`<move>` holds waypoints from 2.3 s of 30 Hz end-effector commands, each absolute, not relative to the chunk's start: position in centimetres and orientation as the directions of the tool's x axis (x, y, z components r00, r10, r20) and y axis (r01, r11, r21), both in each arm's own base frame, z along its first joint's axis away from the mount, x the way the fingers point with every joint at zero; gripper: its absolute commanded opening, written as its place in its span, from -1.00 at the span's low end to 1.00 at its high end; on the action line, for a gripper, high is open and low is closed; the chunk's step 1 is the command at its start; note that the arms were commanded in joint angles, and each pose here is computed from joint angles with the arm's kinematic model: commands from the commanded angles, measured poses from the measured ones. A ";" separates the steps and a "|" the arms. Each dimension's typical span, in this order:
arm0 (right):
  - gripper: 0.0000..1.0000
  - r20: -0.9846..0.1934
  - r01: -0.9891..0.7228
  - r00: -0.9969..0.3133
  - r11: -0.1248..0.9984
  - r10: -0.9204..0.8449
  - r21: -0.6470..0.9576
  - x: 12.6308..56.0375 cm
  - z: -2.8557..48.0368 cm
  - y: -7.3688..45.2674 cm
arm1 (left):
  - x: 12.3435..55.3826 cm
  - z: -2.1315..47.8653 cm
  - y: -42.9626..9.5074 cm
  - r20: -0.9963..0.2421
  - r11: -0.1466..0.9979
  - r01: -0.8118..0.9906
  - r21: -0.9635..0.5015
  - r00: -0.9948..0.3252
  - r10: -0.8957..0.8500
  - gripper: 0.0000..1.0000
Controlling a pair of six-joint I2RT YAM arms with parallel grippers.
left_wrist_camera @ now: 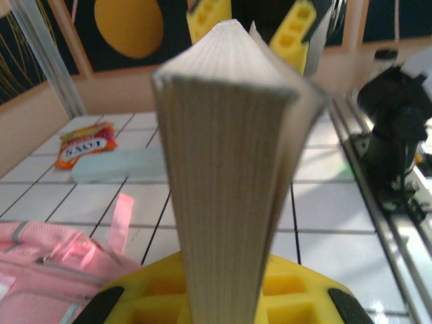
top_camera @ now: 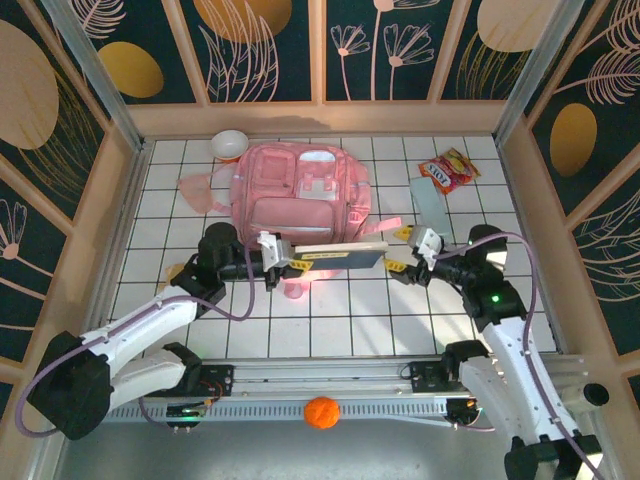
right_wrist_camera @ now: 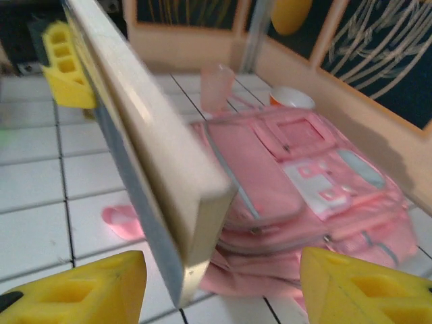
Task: Pack the student bag
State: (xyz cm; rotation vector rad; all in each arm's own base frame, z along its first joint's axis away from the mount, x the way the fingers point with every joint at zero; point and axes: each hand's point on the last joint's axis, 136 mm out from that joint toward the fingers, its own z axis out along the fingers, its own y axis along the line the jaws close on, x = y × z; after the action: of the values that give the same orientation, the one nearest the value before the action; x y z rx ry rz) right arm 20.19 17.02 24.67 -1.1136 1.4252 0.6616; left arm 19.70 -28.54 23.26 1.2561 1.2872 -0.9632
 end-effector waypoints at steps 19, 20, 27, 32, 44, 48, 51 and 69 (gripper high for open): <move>-0.80 -0.998 -0.998 0.060 -0.023 0.022 -0.061 15.3 29.0 21.7 | 17.6 29.6 -29.7 -0.989 -0.060 0.990 0.130 0.124 -0.085 -1.00; -1.00 -0.998 -0.998 0.055 -0.007 0.019 -0.055 15.6 29.0 21.5 | 17.9 29.5 -29.7 -0.989 -0.044 0.991 0.128 0.124 -0.085 -1.00; -1.00 -1.000 -0.991 -0.009 0.133 0.011 0.010 17.3 27.5 19.0 | 21.3 29.3 -28.8 -0.981 0.195 0.962 0.193 0.190 0.036 0.40; -1.00 -0.990 -0.918 -0.088 0.376 0.113 0.125 19.6 27.8 17.1 | 26.2 25.5 -26.1 -0.841 0.310 0.835 0.454 0.287 0.460 0.58; -1.00 -0.801 -0.417 -0.235 0.687 0.551 0.595 24.0 25.8 9.3 | 34.5 15.0 -21.8 -0.462 0.101 0.890 0.445 0.132 0.877 0.62; -1.00 -0.834 -0.416 -0.268 0.722 0.483 0.552 23.7 25.3 9.8 | 34.9 13.2 -21.3 -0.356 -0.014 0.924 0.382 0.162 0.920 0.55; -1.00 -0.834 -0.440 -0.277 0.709 0.477 0.551 23.4 25.3 10.2 | 35.2 12.2 -21.4 -0.334 -0.042 0.936 0.350 0.167 0.928 0.51; -1.00 -0.828 -0.468 -0.287 0.684 0.481 0.560 23.3 24.6 10.8 | 36.2 6.0 -19.3 -0.207 -0.027 0.934 0.357 0.107 0.972 0.59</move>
State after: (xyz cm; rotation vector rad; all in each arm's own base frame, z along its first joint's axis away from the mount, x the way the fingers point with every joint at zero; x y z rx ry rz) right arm 23.72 10.40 22.52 0.0537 1.7000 0.9005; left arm 35.70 -19.96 7.15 1.9939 1.8419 0.0828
